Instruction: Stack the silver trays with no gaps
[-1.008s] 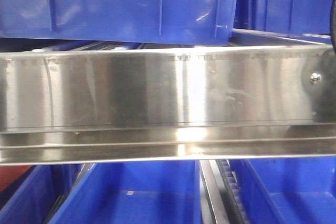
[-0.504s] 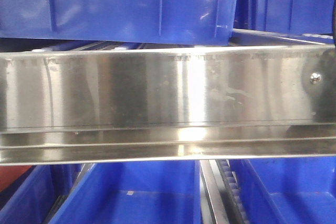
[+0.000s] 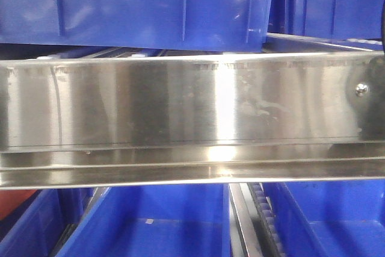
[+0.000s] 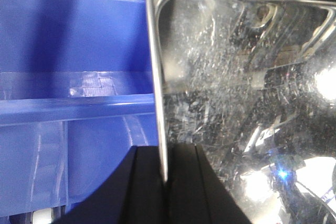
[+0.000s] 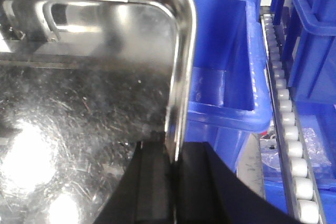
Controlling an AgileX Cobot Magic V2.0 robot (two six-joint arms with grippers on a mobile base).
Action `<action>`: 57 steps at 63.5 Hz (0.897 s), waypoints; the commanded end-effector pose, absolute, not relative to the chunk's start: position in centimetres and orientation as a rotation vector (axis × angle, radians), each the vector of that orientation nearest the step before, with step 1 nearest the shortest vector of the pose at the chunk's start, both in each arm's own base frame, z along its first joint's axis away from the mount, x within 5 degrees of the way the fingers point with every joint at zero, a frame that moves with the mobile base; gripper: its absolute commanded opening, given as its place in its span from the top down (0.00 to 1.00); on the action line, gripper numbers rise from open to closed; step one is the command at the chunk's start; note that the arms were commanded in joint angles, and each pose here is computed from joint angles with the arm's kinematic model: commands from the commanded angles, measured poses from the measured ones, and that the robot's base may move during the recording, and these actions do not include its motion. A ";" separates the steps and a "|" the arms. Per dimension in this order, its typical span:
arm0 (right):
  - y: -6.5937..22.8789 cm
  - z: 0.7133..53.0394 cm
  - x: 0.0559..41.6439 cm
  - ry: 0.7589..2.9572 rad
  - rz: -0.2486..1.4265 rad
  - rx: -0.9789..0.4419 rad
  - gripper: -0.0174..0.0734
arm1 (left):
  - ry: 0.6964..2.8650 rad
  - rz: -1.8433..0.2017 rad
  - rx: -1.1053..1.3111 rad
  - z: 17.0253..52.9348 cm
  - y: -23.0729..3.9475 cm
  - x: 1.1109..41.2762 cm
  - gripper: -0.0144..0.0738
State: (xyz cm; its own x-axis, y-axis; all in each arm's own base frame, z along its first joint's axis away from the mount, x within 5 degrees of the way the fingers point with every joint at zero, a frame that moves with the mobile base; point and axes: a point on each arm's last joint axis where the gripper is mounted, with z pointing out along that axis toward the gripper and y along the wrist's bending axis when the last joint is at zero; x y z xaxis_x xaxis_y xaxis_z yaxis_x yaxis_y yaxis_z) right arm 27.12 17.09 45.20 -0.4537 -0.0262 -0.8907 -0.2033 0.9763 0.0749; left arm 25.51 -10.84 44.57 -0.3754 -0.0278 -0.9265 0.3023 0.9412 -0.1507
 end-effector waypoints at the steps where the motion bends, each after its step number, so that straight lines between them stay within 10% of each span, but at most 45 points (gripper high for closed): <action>1: 18.8 46.8 26.8 1.883 0.382 -0.224 0.88 | 1.838 -0.467 0.185 45.9 -11.7 25.0 0.86; 57: 18.8 46.8 26.8 1.882 0.383 -0.224 0.88 | 1.838 -0.467 0.185 45.9 -11.7 25.0 0.86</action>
